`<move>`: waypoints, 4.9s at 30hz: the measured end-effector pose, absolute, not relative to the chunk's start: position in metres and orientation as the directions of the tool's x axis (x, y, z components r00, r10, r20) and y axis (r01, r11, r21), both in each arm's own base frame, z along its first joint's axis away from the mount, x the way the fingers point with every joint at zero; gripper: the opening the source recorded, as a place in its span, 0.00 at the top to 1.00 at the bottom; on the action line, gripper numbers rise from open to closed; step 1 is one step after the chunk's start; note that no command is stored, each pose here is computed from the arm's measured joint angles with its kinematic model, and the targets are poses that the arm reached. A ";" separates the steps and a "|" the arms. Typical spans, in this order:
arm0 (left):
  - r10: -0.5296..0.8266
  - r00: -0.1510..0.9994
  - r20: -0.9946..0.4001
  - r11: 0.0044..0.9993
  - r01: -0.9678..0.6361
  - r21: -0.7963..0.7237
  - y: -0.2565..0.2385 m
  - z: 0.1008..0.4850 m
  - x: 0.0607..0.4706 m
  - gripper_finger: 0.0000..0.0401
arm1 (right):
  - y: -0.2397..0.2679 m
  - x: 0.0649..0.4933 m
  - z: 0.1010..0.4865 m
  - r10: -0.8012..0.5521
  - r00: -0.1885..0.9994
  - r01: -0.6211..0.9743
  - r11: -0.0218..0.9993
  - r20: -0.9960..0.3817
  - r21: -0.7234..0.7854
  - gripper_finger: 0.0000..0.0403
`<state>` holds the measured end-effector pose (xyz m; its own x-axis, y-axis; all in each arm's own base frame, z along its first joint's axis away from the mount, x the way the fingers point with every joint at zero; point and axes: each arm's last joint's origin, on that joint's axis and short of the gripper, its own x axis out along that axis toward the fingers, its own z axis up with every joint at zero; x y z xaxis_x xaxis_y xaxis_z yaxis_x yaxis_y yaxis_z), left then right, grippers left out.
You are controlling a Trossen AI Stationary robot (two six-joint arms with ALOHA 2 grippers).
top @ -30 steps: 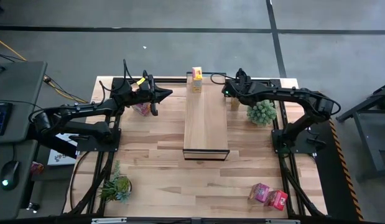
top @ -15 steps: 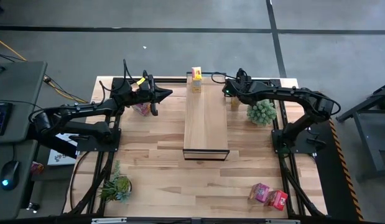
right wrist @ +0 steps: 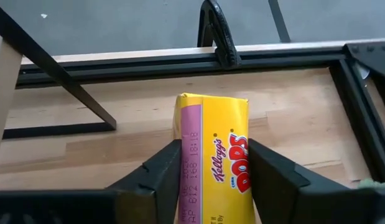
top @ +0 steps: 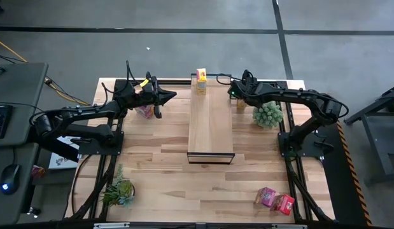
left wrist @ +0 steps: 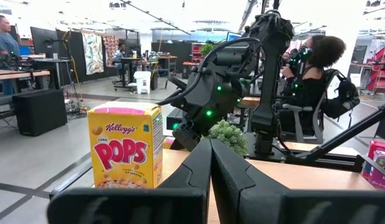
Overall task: Stack cereal on shelf
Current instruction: Put the yellow cereal box on the shelf
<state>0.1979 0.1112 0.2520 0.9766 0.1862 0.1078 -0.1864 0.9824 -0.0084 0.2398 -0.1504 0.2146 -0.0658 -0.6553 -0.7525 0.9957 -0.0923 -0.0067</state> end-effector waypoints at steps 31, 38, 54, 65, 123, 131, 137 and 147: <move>0.201 0.973 0.116 0.979 -0.202 -0.006 0.112 0.253 0.198 1.00 | -0.086 0.265 0.387 -0.749 0.336 0.934 0.344 -0.571 0.098 0.63; 0.201 0.973 0.112 0.980 -0.201 -0.010 0.112 0.252 0.198 1.00 | -0.096 0.306 0.377 -0.761 0.294 0.941 0.338 -0.578 0.033 0.63; 0.201 0.975 0.098 0.979 -0.201 -0.014 0.112 0.251 0.198 1.00 | -0.123 0.330 0.352 -0.715 0.254 0.934 0.356 -0.652 -0.027 0.63; 0.201 0.974 0.103 0.980 -0.201 -0.013 0.112 0.252 0.198 1.00 | -0.125 0.331 0.353 -0.692 0.285 0.915 0.402 -0.664 -0.026 0.63; 0.202 0.975 0.093 0.979 -0.201 -0.014 0.112 0.251 0.198 1.00 | -0.092 0.238 0.361 -0.795 0.123 0.892 0.351 -0.594 -0.284 0.84; 0.201 0.972 0.118 0.979 -0.202 -0.006 0.112 0.253 0.198 1.00 | -0.094 0.214 0.306 -0.723 0.527 0.829 0.554 -0.447 0.079 0.97; 0.237 0.963 0.125 0.971 -0.238 -0.008 0.113 0.254 0.197 1.00 | -0.116 0.214 0.272 -0.727 0.608 0.794 0.566 -0.318 0.223 0.99; 0.248 0.961 0.125 0.968 -0.250 -0.002 0.113 0.254 0.197 1.00 | -0.142 0.248 0.255 -0.728 0.599 0.801 0.553 -0.335 0.231 1.00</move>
<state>0.1973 0.1130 0.2536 0.9606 0.2485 0.1247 -0.2502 0.9682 -0.0022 0.2480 -0.1425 0.2550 0.5987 -0.7276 -0.3349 0.8008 0.5528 0.2306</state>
